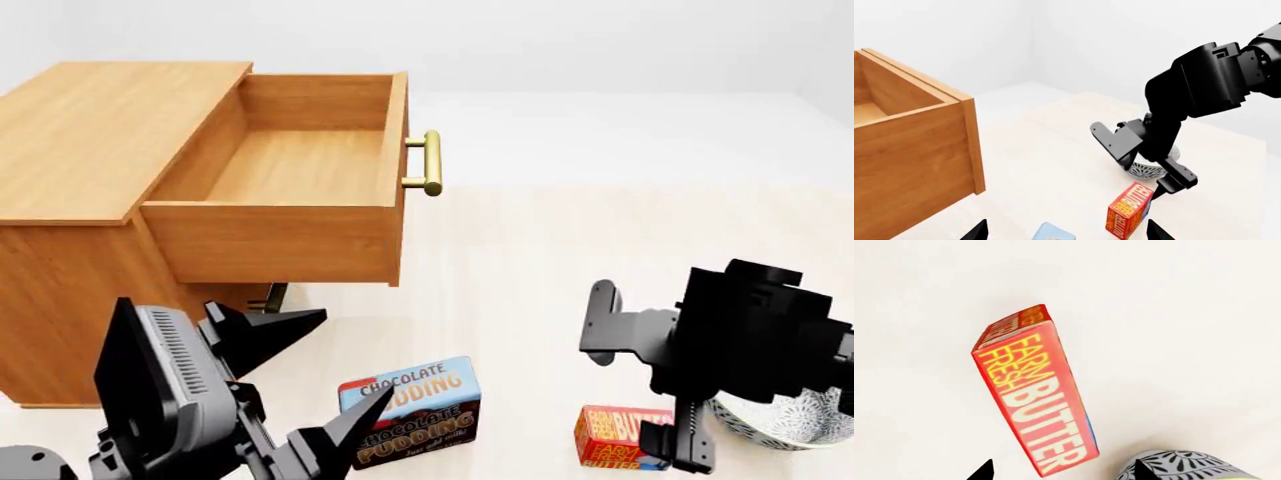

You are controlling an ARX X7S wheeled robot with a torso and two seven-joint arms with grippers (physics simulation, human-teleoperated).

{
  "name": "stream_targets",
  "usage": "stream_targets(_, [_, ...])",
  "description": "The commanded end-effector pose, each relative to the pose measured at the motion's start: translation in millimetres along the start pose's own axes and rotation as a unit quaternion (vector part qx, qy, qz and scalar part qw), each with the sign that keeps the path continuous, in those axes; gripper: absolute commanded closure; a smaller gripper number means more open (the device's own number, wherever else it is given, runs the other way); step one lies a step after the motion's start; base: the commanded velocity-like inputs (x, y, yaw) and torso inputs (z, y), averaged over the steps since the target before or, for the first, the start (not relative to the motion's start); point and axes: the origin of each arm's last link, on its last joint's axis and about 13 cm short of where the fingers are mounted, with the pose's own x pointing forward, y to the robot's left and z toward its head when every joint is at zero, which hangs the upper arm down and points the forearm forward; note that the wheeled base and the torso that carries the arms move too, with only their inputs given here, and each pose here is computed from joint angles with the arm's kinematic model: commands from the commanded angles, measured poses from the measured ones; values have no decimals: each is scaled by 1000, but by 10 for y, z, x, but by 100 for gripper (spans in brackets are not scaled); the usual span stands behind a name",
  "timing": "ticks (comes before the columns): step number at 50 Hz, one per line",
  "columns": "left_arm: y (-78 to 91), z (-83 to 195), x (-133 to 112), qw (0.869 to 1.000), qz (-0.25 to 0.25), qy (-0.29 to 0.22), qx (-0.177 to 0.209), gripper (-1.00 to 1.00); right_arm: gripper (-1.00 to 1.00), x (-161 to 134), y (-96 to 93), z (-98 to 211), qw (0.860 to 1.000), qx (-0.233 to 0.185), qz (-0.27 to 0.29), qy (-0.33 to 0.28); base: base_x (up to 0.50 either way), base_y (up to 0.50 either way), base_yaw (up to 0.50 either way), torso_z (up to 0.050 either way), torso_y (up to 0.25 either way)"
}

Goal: Put the butter at the back in the top drawer of the cabinet and close it.

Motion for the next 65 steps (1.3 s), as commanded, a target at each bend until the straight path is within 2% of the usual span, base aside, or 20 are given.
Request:
stream_targets(1, [9, -10, 5, 1000, 1, 1, -1, -100, -100, 87, -21, -1, 1000, 2, 3, 6, 0, 0, 0, 0, 0])
stream_targets(65, [19, -56, 26, 1000, -1, 5, -6, -100, -100, 478, -2, -26, 999, 7, 32, 26, 0, 0, 0, 0, 0])
